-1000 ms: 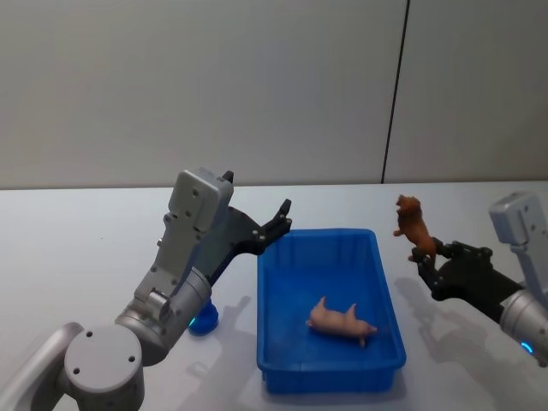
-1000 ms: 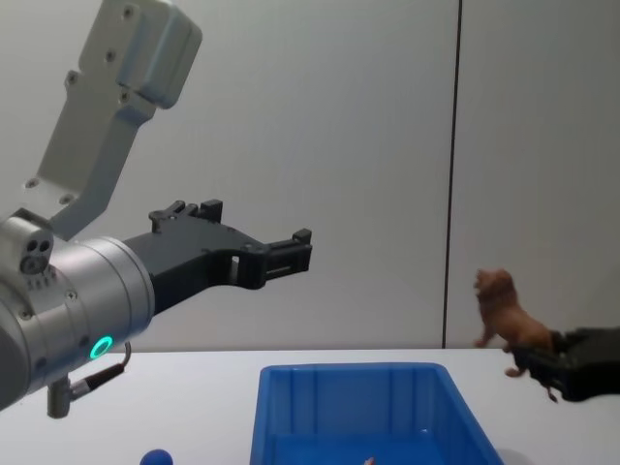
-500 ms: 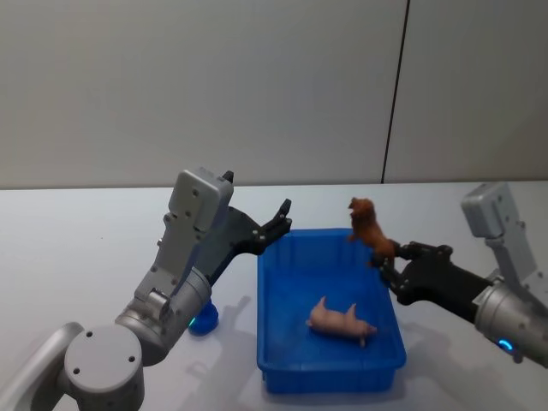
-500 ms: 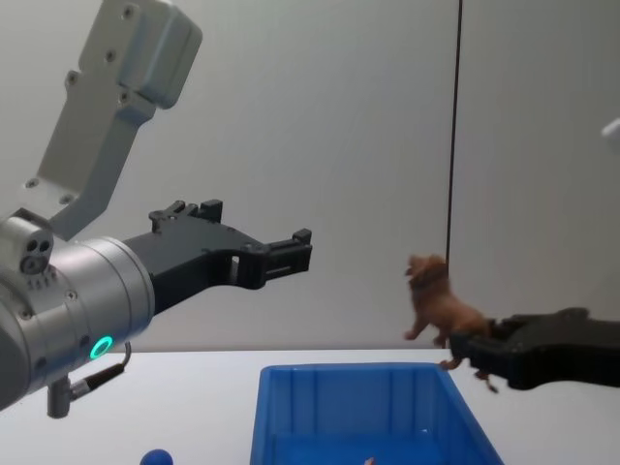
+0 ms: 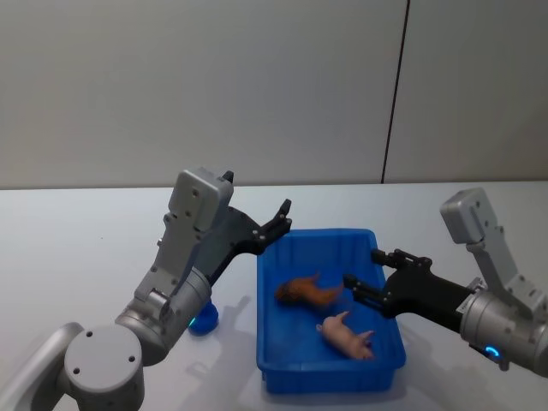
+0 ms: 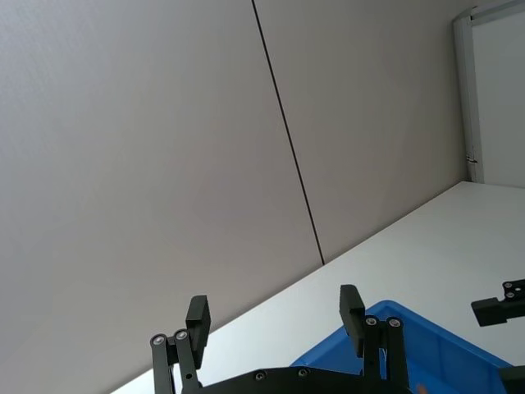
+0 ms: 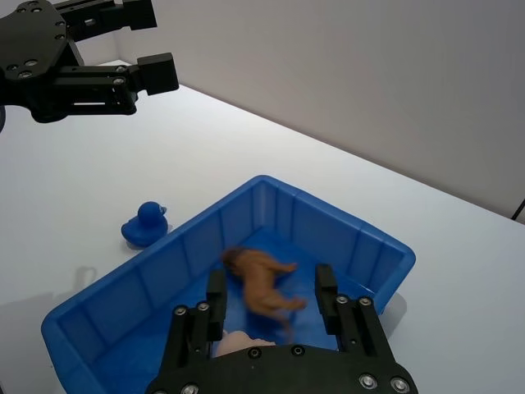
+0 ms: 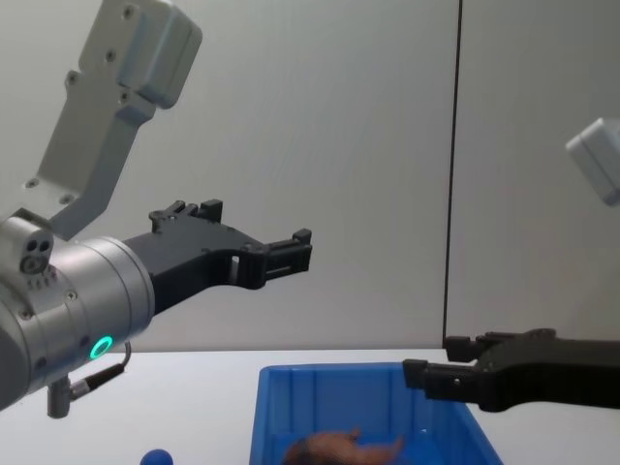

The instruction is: Pick up the two dolls from the table and place them into the box.

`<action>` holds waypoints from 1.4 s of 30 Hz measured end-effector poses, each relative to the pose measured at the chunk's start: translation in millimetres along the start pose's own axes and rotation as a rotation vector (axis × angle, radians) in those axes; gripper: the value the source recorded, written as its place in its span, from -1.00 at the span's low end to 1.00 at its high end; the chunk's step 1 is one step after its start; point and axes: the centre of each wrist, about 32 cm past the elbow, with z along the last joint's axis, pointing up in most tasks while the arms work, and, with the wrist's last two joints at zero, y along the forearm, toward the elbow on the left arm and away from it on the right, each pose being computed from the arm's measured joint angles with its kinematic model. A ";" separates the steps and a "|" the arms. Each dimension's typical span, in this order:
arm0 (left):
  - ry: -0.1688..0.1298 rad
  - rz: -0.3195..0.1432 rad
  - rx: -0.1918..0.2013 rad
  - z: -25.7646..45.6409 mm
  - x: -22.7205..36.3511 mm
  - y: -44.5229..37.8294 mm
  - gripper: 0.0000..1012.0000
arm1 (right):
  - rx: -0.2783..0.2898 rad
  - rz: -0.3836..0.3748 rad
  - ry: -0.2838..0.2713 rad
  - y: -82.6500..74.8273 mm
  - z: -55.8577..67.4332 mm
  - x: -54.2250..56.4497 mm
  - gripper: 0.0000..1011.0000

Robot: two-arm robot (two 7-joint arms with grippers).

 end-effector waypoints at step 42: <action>0.001 0.060 0.091 -5.4 -0.5 20.8 0.98 | 0.053 -0.111 0.015 -53.0 -16.2 26.2 0.98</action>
